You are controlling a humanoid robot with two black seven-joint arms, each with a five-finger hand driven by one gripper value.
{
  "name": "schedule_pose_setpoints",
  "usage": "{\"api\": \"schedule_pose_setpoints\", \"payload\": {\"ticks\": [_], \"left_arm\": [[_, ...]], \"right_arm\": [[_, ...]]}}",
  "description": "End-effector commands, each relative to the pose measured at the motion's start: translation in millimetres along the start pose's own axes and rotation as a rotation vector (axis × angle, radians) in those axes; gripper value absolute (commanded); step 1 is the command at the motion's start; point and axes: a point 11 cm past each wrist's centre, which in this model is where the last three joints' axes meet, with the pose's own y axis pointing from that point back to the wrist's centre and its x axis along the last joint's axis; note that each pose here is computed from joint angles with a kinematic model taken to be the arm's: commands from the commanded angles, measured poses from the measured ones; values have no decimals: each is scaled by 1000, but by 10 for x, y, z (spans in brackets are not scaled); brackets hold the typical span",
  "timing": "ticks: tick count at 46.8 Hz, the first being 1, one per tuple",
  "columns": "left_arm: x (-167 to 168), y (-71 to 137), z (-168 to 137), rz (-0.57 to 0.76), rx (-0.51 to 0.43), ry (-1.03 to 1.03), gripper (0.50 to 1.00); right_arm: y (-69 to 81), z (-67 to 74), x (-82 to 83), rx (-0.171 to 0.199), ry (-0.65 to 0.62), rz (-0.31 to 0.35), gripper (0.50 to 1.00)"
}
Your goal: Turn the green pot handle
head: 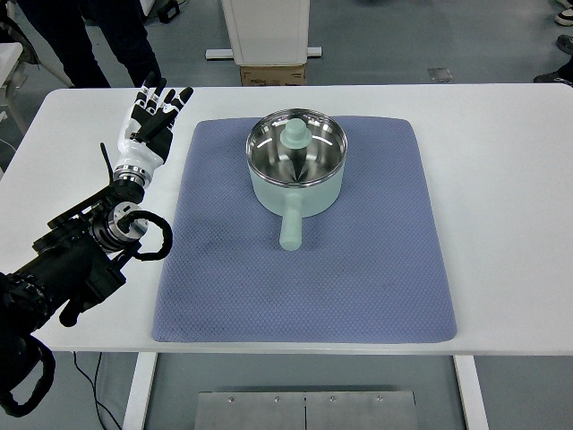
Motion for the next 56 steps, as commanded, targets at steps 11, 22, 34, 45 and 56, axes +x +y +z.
{"api": "schedule_pose_setpoints", "payload": {"ticks": [11,22,34,45,56], "left_arm": [[-1,-2,15,-1,-10,-19,1000],[-25,-23,44,-5,-14,-22,1000],[-128,-22,29,-102,0,-188,1000],[-189,-52,65,-123,-4,-210,1000],[-311,-38,62,-204,-20,-228,1000]], "right_arm": [[0,0,-2,0,0,-1,1000],[0,0,0,0,0,0,1000],[0,0,0,0,0,0,1000],[0,0,0,0,0,0,1000],[0,0,0,0,0,0,1000]]}}
